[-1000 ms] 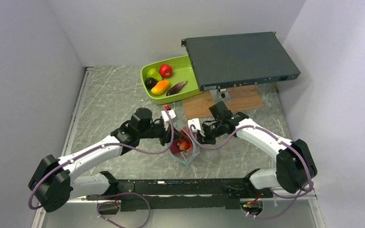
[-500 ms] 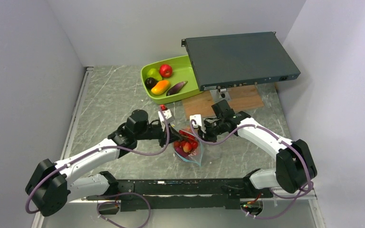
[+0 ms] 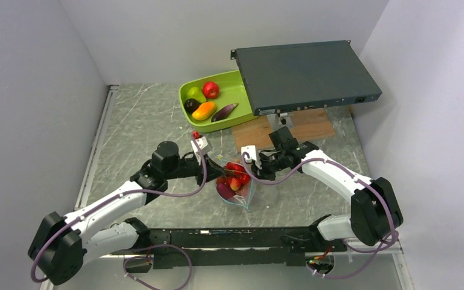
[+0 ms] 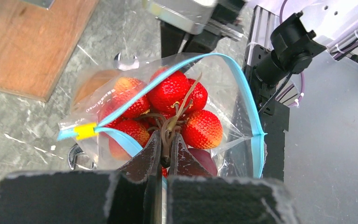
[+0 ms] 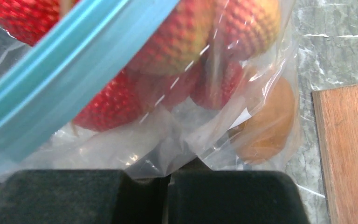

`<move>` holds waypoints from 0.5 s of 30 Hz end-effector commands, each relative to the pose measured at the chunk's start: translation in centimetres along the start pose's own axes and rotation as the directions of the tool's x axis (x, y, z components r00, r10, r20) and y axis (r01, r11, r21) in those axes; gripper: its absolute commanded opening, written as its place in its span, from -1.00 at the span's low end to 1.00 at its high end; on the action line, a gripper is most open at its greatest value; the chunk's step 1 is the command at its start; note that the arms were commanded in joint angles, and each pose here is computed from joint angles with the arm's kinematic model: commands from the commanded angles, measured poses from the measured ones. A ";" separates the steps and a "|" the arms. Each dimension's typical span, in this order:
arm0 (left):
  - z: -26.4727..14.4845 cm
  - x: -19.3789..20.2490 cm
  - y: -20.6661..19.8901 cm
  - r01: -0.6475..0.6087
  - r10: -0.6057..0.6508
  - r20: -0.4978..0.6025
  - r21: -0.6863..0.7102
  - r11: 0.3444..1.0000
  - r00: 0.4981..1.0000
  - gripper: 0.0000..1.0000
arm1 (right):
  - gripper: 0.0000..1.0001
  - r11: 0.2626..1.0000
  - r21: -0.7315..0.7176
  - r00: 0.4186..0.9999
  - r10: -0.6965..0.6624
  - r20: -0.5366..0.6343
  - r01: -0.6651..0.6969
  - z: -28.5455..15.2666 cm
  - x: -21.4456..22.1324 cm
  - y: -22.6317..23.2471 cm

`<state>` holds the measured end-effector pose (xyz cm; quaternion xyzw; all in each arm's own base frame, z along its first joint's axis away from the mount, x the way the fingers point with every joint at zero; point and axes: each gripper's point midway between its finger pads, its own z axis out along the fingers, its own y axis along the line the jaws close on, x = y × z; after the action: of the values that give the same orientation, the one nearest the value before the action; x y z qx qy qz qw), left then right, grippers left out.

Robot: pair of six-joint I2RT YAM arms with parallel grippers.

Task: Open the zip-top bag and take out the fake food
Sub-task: Pick up the fake fruit from the zipper food storage bag.

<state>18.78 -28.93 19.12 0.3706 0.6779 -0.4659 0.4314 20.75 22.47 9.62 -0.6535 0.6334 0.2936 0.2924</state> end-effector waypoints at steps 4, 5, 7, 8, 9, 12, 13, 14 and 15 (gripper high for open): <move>-1.7 -3.1 -2.1 -0.168 0.162 0.112 0.044 0.985 0.980 -1.00 | -1.00 0.998 -0.029 0.989 0.066 0.132 -0.063 -1.5 -2.4 -0.4; -1.7 -3.1 -2.1 -0.172 0.166 0.115 0.048 0.984 0.979 -1.00 | -1.00 0.996 -0.051 0.984 0.076 0.158 -0.069 -1.7 -2.8 0.0; -1.5 -3.1 -2.4 -0.180 0.171 0.117 0.072 0.981 0.978 -1.00 | -1.00 0.995 -0.071 0.977 0.087 0.194 -0.074 -2.0 -3.3 0.4; -1.3 -3.2 -2.6 -0.181 0.170 0.117 0.088 0.980 0.978 -1.00 | -1.00 0.994 -0.075 0.975 0.092 0.203 -0.078 -2.0 -3.4 0.4; -1.2 -3.4 -2.7 -0.184 0.171 0.123 0.103 0.978 0.978 -1.00 | -1.00 0.993 -0.080 0.974 0.102 0.203 -0.087 -1.9 -3.4 0.4; -0.4 -4.0 -3.4 -0.177 0.156 0.140 0.154 0.972 0.978 -1.00 | -1.00 0.989 -0.105 0.970 0.127 0.209 -0.107 -1.5 -3.3 0.5; -0.1 -4.2 -3.8 -0.179 0.154 0.145 0.177 0.968 0.977 -1.00 | -1.00 0.987 -0.121 0.967 0.134 0.215 -0.110 -1.3 -3.4 0.7; 0.2 -4.3 -4.1 -0.183 0.157 0.144 0.193 0.964 0.977 -1.00 | -1.00 0.984 -0.135 0.964 0.141 0.223 -0.113 -1.2 -3.6 0.8; 0.4 -4.5 -4.3 -0.192 0.165 0.143 0.201 0.961 0.976 -1.00 | -1.00 0.982 -0.148 0.962 0.152 0.227 -0.120 -1.2 -3.7 0.9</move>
<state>17.31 -29.26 20.37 0.4127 0.6306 -0.4841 0.4445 20.27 22.60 11.44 -0.5955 0.6402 0.3820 0.2992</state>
